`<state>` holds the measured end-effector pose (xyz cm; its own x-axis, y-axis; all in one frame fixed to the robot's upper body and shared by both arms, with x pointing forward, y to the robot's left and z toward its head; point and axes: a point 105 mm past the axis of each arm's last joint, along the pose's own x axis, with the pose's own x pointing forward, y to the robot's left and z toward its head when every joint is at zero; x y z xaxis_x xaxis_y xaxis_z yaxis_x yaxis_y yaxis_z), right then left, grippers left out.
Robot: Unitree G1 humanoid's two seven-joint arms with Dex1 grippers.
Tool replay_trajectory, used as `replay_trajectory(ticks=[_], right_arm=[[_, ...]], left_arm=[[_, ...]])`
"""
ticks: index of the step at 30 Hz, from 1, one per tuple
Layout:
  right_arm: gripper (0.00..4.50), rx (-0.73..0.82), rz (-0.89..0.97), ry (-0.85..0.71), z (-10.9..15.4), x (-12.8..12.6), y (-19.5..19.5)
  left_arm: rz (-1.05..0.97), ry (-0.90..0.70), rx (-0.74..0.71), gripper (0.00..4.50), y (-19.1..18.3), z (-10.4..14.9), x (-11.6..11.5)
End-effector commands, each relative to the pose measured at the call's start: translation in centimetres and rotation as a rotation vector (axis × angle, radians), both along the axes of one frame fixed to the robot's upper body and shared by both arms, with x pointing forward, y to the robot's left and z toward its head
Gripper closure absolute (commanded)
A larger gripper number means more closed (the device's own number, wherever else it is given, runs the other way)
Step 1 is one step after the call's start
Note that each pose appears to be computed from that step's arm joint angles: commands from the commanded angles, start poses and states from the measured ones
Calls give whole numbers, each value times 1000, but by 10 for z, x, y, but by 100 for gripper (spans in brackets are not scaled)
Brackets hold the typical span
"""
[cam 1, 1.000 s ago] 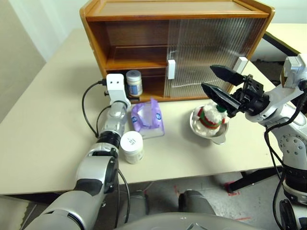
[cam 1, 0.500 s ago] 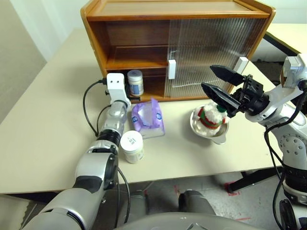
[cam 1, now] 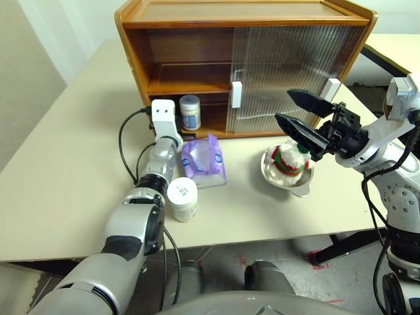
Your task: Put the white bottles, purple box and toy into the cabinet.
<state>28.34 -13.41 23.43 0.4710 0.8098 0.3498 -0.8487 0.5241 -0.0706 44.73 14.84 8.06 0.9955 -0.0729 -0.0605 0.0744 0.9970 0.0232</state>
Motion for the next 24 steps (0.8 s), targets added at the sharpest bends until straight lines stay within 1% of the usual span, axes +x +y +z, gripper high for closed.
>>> replay_trajectory(ticks=[1, 5, 10, 18, 24], right_arm=[[0, 3, 8, -8, 2, -4, 2], [0, 3, 9, -6, 2, -4, 2], [0, 1, 10, 0, 1, -4, 2], [0, 2, 20, 3, 1, -2, 4], [0, 2, 27, 2, 2, -2, 5]], left_arm=[[-72, -15, 27, 447, -18, 9, 4], [-78, -12, 27, 447, -20, 9, 4], [-55, -71, -12, 447, -18, 21, 6], [-21, -79, -21, 447, -23, 12, 0], [-12, -82, -14, 447, -29, 12, -1]])
